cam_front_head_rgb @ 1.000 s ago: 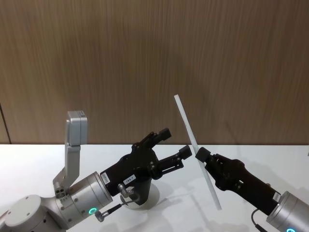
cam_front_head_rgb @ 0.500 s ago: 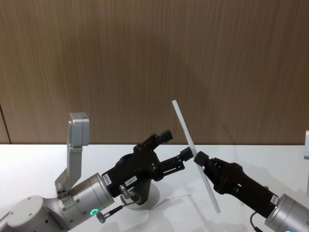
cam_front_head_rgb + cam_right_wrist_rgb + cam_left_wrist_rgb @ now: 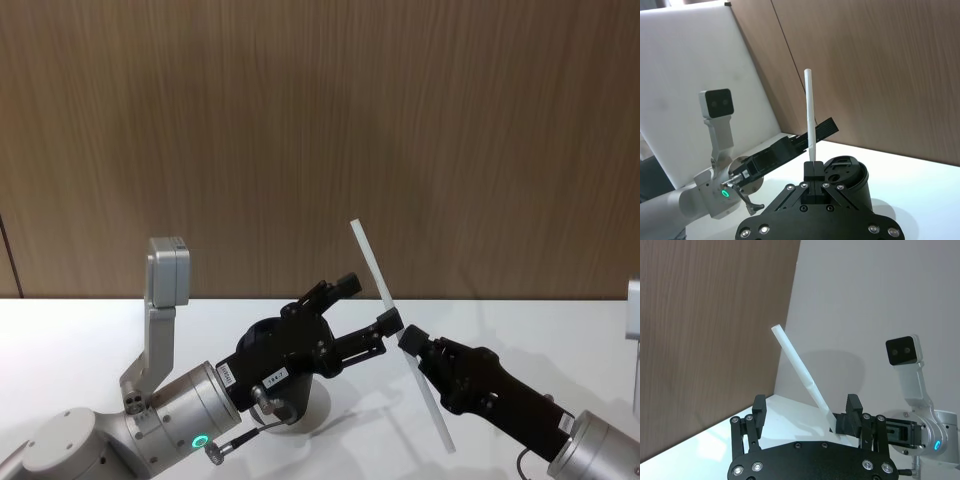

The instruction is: Pick up the straw with one hand, pass it to the other hand, and insert it into the cup.

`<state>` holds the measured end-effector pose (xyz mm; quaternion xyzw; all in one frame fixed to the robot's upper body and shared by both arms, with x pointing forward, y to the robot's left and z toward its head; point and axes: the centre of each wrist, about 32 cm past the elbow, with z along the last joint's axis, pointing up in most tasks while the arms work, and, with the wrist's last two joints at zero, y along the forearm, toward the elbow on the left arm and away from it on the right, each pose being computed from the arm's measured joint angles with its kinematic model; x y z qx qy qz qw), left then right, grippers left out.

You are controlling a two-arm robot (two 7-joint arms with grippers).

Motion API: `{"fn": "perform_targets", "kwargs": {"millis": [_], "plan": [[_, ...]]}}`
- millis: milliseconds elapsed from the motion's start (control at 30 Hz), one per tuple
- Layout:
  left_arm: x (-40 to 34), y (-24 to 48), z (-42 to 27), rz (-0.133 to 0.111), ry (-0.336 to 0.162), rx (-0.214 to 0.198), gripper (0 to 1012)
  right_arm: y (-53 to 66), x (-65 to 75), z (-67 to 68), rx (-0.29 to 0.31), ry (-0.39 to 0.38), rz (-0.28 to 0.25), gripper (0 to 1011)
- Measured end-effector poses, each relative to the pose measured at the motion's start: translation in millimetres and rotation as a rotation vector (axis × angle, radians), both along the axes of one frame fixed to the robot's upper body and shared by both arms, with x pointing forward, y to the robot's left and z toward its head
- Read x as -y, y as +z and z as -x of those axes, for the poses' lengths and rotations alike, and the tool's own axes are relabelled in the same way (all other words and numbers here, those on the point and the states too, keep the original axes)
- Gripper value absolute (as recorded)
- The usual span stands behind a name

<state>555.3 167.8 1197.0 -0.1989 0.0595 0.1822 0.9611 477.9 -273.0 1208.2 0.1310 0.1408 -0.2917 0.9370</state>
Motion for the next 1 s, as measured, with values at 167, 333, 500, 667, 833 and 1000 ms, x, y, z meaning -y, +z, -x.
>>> {"fn": "perform_targets", "kwargs": {"millis": [167,333,500,667,833,1000], "plan": [[0.8,-1.9,0.0,0.004,0.000,-0.004,1002,-1.8,0.2,1.3,-0.003,0.012,0.002,0],[1.0,-3.5,-0.2,0.007,0.000,-0.007,1002,-3.1,0.1,2.4,-0.004,0.023,0.005,0],[1.1,-5.0,-0.3,0.010,0.001,-0.010,1002,-3.9,-0.7,3.4,-0.006,0.035,0.007,0],[0.6,-6.9,-0.6,0.014,0.004,-0.014,1002,-4.6,-1.9,4.1,-0.006,0.048,0.009,0],[0.1,-8.0,-0.8,0.016,0.006,-0.017,1002,-4.6,-3.6,4.4,-0.006,0.057,0.010,0],[-0.5,-9.0,-0.9,0.018,0.007,-0.019,1002,-4.3,-5.4,4.0,-0.004,0.064,0.011,0]]}}
